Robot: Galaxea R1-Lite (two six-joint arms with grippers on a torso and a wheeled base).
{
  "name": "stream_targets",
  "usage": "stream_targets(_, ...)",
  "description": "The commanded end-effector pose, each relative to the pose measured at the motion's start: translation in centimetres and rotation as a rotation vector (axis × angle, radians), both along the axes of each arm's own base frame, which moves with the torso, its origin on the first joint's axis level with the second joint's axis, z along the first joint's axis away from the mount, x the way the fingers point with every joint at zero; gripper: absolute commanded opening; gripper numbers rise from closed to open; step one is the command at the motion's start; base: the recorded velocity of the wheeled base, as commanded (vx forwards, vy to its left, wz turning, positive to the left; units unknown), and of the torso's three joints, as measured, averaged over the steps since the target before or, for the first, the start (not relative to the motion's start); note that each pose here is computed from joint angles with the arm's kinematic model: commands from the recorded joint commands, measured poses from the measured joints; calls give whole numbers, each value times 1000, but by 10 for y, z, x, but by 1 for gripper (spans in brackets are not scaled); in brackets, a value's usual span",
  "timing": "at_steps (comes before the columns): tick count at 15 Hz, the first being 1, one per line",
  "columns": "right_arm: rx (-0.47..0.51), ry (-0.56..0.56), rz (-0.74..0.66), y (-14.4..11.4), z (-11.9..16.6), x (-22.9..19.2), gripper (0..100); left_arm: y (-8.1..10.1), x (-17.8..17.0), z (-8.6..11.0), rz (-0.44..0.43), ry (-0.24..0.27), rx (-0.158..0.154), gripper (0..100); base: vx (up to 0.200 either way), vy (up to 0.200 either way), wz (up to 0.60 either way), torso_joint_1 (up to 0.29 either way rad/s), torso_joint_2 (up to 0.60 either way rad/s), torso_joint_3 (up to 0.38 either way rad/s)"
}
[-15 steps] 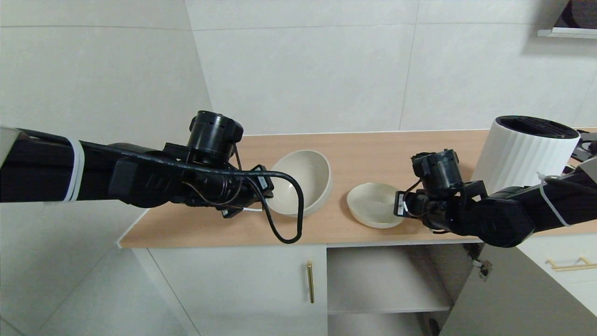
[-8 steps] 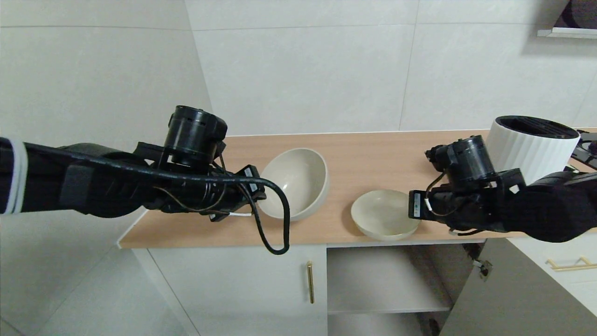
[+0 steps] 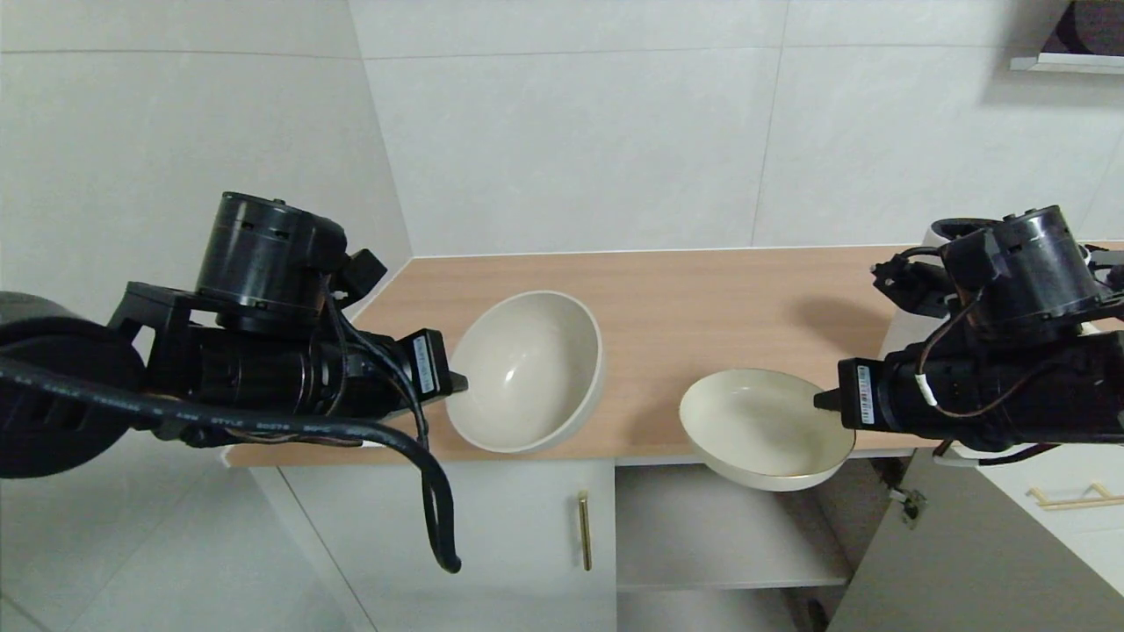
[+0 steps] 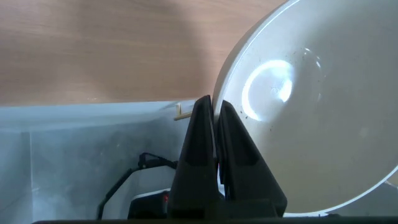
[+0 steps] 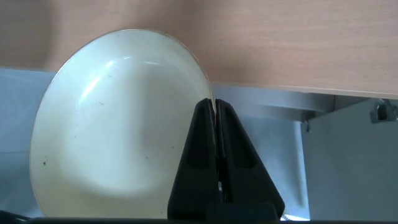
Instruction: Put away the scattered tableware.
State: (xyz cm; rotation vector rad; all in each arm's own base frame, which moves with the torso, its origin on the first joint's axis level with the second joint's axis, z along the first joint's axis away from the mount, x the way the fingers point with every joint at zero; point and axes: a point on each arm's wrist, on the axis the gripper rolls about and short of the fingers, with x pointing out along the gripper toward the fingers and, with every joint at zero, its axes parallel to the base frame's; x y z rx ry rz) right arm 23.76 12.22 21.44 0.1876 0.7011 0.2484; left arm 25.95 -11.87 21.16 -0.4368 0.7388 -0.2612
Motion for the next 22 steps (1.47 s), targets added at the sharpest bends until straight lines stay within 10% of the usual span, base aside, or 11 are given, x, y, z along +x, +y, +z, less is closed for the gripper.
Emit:
stream_targets(1, 6, -12, 1, -1, 3, -3, 0, 0, -1, 0, -1, 2, -1, 0, 0, 0, 0, 0, 0, 0)
stream_targets(22, -32, 42, -9, 0, -15, 4, 0, -3, 6, -11, -2, 33, 15, 0, -38, 0, 0, -19, 51, 27)
